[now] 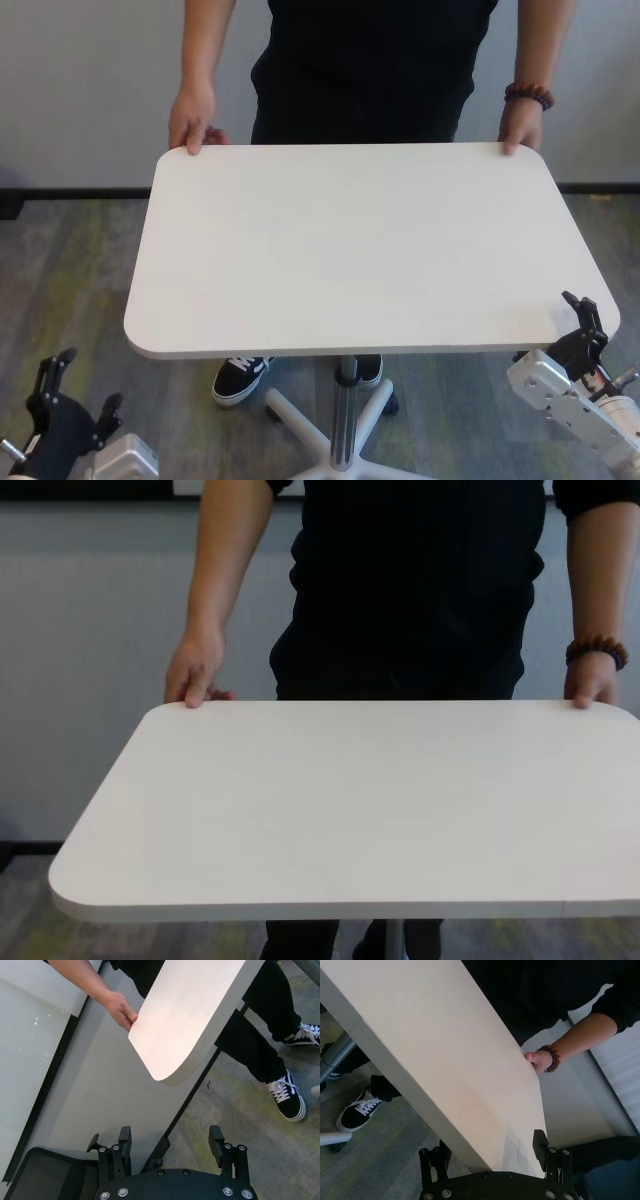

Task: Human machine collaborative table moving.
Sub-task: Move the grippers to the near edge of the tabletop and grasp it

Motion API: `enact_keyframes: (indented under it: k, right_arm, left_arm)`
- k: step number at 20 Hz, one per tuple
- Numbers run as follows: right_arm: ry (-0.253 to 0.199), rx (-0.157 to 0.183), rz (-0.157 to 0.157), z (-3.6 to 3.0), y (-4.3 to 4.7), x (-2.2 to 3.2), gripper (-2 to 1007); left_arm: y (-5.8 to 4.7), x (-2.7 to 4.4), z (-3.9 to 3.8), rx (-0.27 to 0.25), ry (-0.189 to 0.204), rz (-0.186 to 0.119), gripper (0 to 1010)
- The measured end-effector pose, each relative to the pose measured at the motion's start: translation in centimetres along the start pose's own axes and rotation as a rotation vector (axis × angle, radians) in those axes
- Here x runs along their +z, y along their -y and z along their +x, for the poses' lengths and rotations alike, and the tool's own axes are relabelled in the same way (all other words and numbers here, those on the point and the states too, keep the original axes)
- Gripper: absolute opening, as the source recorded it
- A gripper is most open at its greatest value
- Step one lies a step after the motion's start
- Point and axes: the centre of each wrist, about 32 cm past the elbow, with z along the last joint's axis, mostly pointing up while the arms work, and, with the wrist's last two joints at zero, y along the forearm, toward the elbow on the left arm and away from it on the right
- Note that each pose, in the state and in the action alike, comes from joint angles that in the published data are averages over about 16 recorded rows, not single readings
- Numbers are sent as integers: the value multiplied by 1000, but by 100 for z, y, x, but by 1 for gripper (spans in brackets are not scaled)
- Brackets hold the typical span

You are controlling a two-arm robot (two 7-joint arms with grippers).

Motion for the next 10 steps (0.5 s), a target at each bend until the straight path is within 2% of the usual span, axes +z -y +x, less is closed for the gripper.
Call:
enact_keyframes:
  k: [7, 10]
  right_arm:
    - [0, 0, 0, 0, 1, 0, 1005]
    - [0, 0, 1, 0, 1, 0, 1005]
  left_arm:
    - [259, -19, 73, 2, -14, -13, 1000]
    - [397, 1, 119, 1, -3, -26, 1000]
